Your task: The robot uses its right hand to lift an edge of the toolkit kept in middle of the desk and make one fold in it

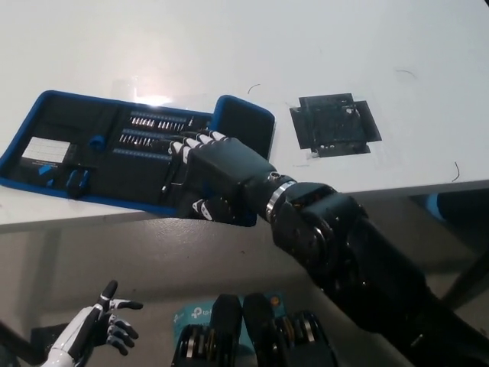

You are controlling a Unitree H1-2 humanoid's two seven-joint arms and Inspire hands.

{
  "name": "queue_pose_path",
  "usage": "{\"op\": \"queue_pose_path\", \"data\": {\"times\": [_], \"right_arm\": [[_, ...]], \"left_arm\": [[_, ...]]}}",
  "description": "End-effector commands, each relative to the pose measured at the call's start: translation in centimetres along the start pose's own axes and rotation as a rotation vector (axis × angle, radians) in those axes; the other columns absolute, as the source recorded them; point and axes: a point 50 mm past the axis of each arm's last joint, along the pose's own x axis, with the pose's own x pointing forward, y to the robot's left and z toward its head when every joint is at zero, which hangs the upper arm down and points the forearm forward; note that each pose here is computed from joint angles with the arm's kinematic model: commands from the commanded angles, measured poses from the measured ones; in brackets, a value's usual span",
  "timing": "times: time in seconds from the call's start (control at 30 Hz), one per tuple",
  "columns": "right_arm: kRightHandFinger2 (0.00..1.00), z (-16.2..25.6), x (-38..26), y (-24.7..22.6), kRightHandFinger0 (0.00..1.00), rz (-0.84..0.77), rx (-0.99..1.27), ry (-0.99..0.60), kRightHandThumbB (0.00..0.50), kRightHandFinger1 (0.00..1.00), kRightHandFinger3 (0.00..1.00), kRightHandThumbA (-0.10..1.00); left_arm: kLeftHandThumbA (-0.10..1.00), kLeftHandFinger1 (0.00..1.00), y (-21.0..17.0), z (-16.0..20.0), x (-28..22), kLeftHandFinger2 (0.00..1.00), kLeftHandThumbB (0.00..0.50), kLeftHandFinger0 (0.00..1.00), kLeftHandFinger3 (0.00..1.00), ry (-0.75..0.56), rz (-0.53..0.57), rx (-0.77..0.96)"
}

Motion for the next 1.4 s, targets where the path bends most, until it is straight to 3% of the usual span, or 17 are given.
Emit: {"op": "queue_pose_path", "data": {"times": [0.0,0.1,0.13,0.2,0.23,0.3,0.47,0.5,0.53,0.57,0.6,0.63,0.7,0.83,1.03,1.17,1.37], "right_arm": [[1.00,1.0,-1.0,-4.4,1.00,-0.074,-0.007,-0.053,0.500,1.00,1.00,0.56],[1.00,0.6,-2.0,-5.5,1.00,-0.120,0.016,-0.085,0.500,1.00,1.00,0.52],[1.00,-0.9,-4.4,-6.3,1.00,-0.239,0.045,-0.118,0.457,1.00,1.00,0.46],[1.00,-1.1,-4.6,-6.4,1.00,-0.250,0.051,-0.120,0.458,1.00,1.00,0.45],[1.00,-3.0,-7.2,-6.4,1.00,-0.346,0.136,-0.098,0.349,1.00,1.00,0.47],[1.00,-4.5,-9.2,-6.1,0.97,-0.407,0.169,-0.075,0.299,1.00,1.00,0.47],[1.00,-9.4,-14.2,-3.6,1.00,-0.528,0.262,-0.009,0.247,1.00,1.00,0.38],[1.00,-9.8,-14.5,-3.3,1.00,-0.530,0.266,-0.002,0.218,1.00,1.00,0.24],[1.00,-11.0,-15.5,-2.4,1.00,-0.546,0.289,0.014,0.231,1.00,1.00,0.35],[1.00,-10.9,-15.4,-2.3,1.00,-0.544,0.290,0.011,0.232,1.00,1.00,0.00],[1.00,-14.0,-18.0,0.3,1.00,-0.572,0.390,0.101,0.235,1.00,1.00,0.26],[1.00,-15.2,-19.2,1.6,1.00,-0.580,0.412,0.130,0.229,1.00,1.00,0.27],[1.00,-16.5,-20.5,3.5,1.00,-0.620,0.501,0.174,0.245,1.00,1.00,0.21],[1.00,-18.8,-22.4,6.3,0.93,-0.681,0.564,0.227,0.260,1.00,1.00,0.23],[1.00,-20.0,-23.5,8.7,0.88,-0.756,0.642,0.253,0.242,1.00,1.00,0.05],[1.00,-20.9,-24.0,10.4,0.81,-0.763,0.674,0.284,0.238,1.00,1.00,0.11],[1.00,-22.6,-25.1,13.4,0.81,-0.771,0.718,0.370,0.260,1.00,1.00,0.17]], "left_arm": [[1.00,0.35,0.5,0.8,-0.2,0.34,0.473,0.38,0.60,-0.029,0.000,0.009],[1.00,0.36,0.5,1.0,-0.2,0.33,0.477,0.39,0.60,-0.032,0.011,0.009],[1.00,0.35,0.6,0.9,-0.1,0.33,0.500,0.39,0.60,-0.039,0.012,0.023],[1.00,0.35,0.7,1.0,0.0,0.33,0.500,0.38,0.60,-0.038,0.011,0.026],[1.00,0.38,0.7,1.1,0.0,0.35,0.500,0.41,0.60,-0.040,0.002,0.021],[1.00,0.38,0.6,1.1,0.0,0.35,0.500,0.41,0.59,-0.040,0.002,0.016],[1.00,0.37,0.8,0.8,0.0,0.34,0.500,0.38,0.59,-0.040,0.003,0.019],[1.00,0.36,0.8,0.7,-0.1,0.34,0.500,0.38,0.59,-0.039,0.004,0.018],[1.00,0.36,0.7,0.6,-0.3,0.35,0.500,0.38,0.59,-0.035,0.006,0.016],[1.00,0.36,0.7,0.4,-0.4,0.34,0.494,0.38,0.58,-0.032,0.007,0.013],[1.00,0.37,0.7,0.3,-0.4,0.34,0.495,0.38,0.57,-0.029,0.011,0.013],[1.00,0.38,0.7,0.2,-0.5,0.36,0.500,0.39,0.57,-0.021,0.017,0.010],[1.00,0.37,0.8,-0.2,-0.6,0.35,0.500,0.37,0.57,-0.009,0.020,0.006],[1.00,0.35,1.0,-0.4,-0.8,0.33,0.500,0.35,0.59,-0.002,0.026,-0.001],[1.00,0.35,1.1,-0.5,-0.8,0.33,0.500,0.34,0.57,-0.005,0.031,-0.011],[1.00,0.36,1.1,-0.4,-0.9,0.35,0.500,0.35,0.58,0.004,0.032,0.003],[1.00,0.35,1.1,-0.5,-1.1,0.32,0.500,0.35,0.55,0.000,0.033,0.001]]}}
